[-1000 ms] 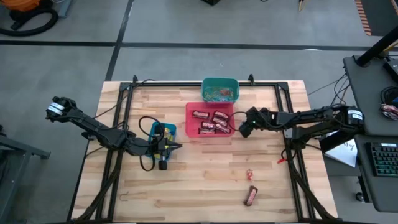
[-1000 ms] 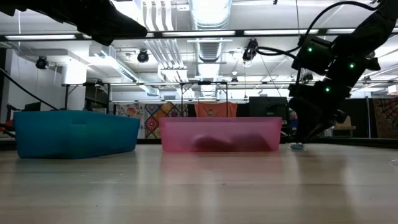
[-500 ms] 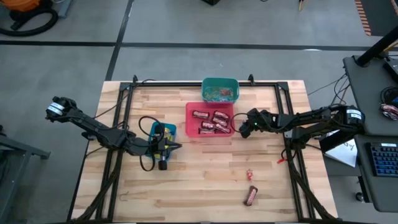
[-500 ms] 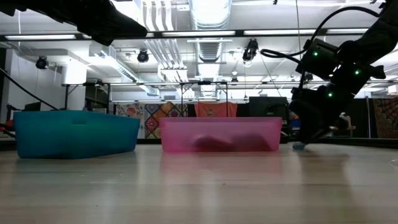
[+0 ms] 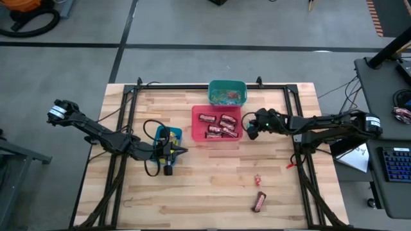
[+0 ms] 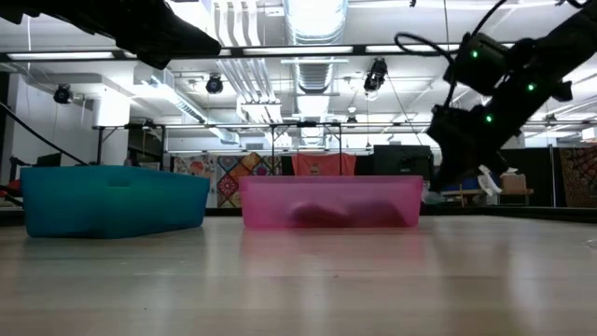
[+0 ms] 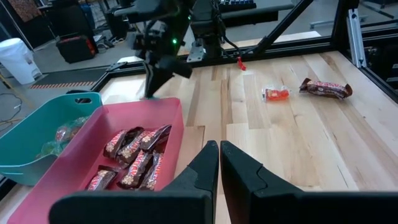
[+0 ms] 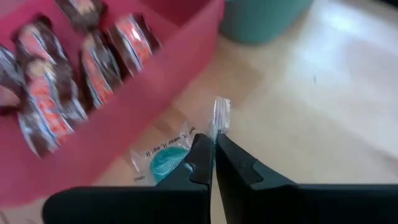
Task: Sort candy
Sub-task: Put the blue gummy into the green bin
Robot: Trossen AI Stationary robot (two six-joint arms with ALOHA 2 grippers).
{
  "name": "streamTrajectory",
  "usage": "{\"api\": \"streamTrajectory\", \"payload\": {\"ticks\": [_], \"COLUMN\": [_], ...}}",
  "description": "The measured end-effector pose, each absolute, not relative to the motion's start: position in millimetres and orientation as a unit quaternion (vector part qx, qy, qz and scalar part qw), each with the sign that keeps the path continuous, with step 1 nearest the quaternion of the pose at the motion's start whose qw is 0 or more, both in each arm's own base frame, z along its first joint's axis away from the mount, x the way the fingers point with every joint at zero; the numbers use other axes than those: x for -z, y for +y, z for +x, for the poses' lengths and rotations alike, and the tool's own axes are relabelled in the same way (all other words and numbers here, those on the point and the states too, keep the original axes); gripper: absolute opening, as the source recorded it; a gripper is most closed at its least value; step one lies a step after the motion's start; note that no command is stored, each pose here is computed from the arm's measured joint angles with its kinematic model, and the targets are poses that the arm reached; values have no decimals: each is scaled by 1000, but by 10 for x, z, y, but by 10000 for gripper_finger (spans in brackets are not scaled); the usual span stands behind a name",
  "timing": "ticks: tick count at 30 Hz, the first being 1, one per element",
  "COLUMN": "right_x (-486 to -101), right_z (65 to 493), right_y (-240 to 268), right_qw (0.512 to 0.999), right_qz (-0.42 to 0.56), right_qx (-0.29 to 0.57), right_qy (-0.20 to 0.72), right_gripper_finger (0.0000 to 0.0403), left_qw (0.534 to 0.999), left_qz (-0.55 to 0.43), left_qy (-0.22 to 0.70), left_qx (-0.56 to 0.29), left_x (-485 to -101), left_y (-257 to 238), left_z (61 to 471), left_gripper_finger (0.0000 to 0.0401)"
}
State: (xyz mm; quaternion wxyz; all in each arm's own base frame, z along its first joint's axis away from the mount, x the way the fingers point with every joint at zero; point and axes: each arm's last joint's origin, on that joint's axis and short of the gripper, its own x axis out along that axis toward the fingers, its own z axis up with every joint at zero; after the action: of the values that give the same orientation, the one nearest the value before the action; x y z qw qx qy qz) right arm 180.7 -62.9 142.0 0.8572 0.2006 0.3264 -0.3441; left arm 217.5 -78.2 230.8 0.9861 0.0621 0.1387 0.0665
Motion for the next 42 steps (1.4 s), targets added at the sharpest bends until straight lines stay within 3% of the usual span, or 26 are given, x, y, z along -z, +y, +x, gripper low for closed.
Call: {"api": "streamTrajectory", "payload": {"ticks": [19, 31, 42], "right_x": [-2181, -2216, -2073], "right_z": [2153, 2561, 2555], "right_y": [-788, -1071, -1501], "right_qw": [890, 883, 854], "right_qz": [73, -7, -38], "right_qx": [380, 388, 420], "right_qy": [242, 265, 306], "right_gripper_finger": [9, 9, 9], "left_qw": [987, 984, 976], "left_qz": [72, 80, 62], "left_qy": [125, 121, 112], "left_qx": [-68, -108, -177], "left_x": [-2339, -2356, -2382], "left_y": [-769, -580, -266], "left_z": [2189, 2252, 2316], "left_gripper_finger": [1, 1, 1]}}
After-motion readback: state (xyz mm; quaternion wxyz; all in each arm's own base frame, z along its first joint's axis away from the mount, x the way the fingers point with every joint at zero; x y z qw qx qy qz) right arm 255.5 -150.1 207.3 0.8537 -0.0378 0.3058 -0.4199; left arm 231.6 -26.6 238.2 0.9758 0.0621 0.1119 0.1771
